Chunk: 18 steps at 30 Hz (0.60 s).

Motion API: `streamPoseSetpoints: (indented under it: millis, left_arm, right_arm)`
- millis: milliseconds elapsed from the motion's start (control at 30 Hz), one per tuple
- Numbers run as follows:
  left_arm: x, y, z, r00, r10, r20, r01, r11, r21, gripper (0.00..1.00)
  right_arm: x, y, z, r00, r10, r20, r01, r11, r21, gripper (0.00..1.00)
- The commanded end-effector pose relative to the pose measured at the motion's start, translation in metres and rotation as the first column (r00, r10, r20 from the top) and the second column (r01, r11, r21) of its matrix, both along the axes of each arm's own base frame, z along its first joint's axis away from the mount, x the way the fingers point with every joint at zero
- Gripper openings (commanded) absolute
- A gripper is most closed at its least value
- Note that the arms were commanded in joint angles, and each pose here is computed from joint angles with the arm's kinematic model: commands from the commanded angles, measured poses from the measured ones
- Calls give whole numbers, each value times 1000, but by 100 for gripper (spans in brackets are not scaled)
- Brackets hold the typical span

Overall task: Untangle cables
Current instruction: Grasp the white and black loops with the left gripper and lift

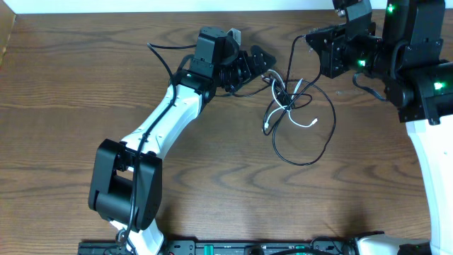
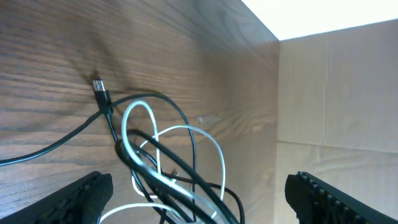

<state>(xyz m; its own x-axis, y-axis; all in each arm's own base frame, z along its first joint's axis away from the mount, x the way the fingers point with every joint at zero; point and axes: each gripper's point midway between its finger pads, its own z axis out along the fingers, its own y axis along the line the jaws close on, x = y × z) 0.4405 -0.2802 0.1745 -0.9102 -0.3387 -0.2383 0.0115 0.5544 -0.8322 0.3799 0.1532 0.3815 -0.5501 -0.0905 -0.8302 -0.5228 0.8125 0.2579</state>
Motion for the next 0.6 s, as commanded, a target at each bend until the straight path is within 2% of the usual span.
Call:
streamPoseSetpoints:
  millis: [0,300,567]
  left_arm:
    - [2,-10,2,1000,17,5,-17,1000,5,94]
    - [-22,-30,-11,998,-37,-50,40,998,42,94]
    - [-18,-27,-12,999,-11,-37,13,998,61,92]
  right_arm:
    - [1,-2,1,1000,-13,-3,13,1000,7,1]
    - [1,-4,-2,1000,-23,-13,22,1000,-1,1]
    - [0,-4,-3,1000,-22,-19,22,1000,-2,1]
